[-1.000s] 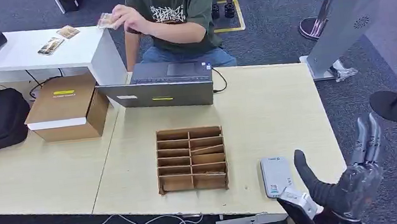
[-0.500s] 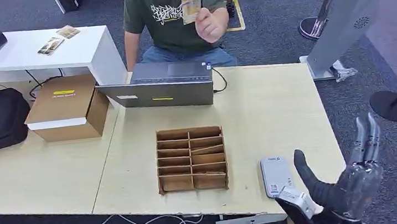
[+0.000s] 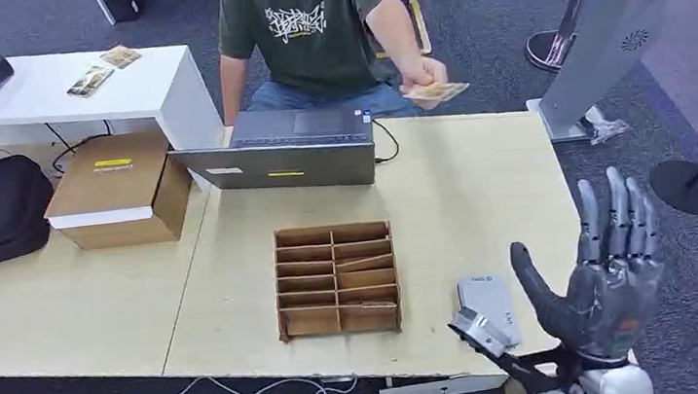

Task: Pass the card to the sensor for recognition and then transmit it.

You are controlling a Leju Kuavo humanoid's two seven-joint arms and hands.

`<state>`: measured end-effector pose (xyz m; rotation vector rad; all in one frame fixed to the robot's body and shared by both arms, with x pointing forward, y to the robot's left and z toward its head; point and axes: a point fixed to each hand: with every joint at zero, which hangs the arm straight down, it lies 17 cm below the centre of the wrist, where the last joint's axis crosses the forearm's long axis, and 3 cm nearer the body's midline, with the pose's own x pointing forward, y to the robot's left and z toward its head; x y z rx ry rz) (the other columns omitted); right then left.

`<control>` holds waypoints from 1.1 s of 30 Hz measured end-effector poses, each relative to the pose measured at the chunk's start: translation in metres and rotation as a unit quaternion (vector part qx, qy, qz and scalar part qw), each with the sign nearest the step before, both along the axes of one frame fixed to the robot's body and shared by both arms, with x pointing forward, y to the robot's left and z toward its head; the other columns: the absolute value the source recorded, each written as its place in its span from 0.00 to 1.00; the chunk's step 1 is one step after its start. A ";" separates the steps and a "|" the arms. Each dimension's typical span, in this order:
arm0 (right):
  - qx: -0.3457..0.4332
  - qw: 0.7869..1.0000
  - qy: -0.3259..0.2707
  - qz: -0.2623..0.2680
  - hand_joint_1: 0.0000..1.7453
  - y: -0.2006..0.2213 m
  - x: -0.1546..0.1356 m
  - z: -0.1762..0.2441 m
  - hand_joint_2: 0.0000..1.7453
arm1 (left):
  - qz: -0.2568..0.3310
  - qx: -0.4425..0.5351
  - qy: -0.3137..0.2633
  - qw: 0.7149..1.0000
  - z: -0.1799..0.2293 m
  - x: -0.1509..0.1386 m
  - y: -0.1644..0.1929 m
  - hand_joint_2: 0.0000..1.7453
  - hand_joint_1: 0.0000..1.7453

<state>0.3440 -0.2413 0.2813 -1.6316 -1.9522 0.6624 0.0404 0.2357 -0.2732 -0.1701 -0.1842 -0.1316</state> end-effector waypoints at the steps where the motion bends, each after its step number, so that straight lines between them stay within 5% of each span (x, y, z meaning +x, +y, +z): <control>1: -0.006 1.000 -0.002 -0.007 0.00 -0.002 0.008 0.002 1.00 | -0.003 0.001 0.002 1.000 0.000 -0.001 0.001 0.00 0.00; 18: 0.028 0.996 -0.046 -0.072 0.00 -0.027 0.103 0.060 1.00 | -0.055 0.018 0.004 0.998 -0.001 0.002 0.021 0.00 0.00; 25: 0.018 0.998 -0.034 -0.057 0.00 0.014 0.134 0.061 1.00 | -0.055 0.017 0.000 0.998 -0.001 0.008 0.022 0.00 0.00; 33: -0.078 0.997 -0.018 -0.001 0.00 0.075 0.153 0.041 1.00 | -0.058 0.015 0.005 0.998 0.000 0.008 0.023 0.00 0.00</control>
